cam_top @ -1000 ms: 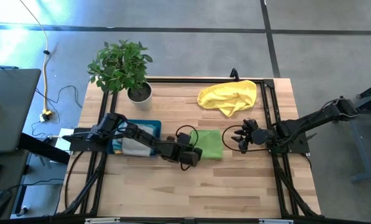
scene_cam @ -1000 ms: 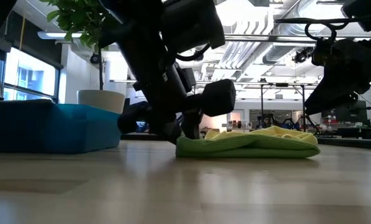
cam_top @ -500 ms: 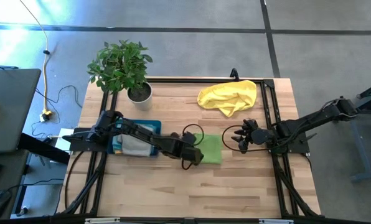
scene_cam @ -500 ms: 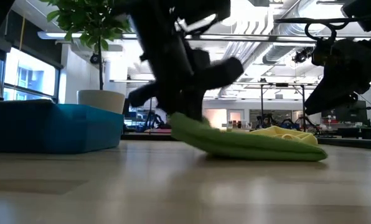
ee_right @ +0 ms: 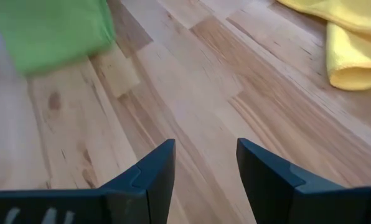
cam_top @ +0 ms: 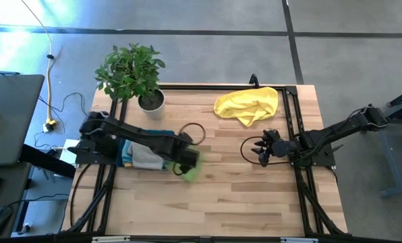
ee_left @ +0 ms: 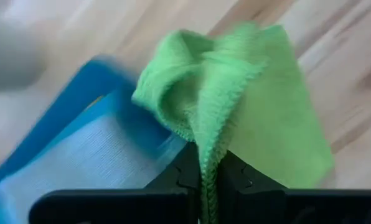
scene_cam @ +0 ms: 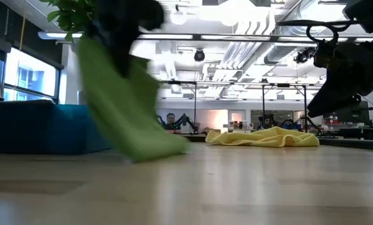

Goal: Fold microfiber towels
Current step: Stack the green microfiber towel on top of the gray microfiber towel in the blue bin

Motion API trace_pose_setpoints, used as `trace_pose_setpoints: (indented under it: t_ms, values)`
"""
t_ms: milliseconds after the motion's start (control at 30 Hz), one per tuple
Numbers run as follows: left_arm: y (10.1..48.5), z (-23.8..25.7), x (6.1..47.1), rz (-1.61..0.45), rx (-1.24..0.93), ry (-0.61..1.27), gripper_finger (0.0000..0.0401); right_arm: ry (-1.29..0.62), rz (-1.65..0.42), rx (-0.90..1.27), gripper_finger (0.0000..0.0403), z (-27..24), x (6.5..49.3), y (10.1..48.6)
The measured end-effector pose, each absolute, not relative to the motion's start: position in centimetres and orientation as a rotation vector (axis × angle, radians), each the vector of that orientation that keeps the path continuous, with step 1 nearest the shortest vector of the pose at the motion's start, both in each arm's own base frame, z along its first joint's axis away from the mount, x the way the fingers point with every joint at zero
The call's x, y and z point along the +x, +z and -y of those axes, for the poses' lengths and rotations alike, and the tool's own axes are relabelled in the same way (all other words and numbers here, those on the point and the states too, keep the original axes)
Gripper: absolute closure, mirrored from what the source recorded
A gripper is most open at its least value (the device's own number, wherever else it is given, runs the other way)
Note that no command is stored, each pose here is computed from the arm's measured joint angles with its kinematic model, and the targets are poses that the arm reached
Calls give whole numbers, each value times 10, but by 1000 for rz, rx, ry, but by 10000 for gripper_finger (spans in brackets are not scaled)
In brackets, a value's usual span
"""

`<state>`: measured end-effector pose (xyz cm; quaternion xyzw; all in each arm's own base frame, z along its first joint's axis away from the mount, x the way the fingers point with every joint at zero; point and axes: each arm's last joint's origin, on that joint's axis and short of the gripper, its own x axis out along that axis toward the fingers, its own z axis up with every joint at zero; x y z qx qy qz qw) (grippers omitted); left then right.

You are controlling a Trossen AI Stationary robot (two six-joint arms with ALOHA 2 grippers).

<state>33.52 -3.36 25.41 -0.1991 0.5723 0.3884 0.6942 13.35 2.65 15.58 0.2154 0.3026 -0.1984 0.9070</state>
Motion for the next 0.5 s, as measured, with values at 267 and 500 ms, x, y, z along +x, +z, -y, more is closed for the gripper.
trace_pose_setpoints:
  t_ms: [267,500]
  values:
    - [281,38,291,-1353,-474,1086,391,-416,-645,434,238,-27,133,154]
    - [275,39,268,-1320,-483,1155,391,-420,-661,427,238,-26,133,152]
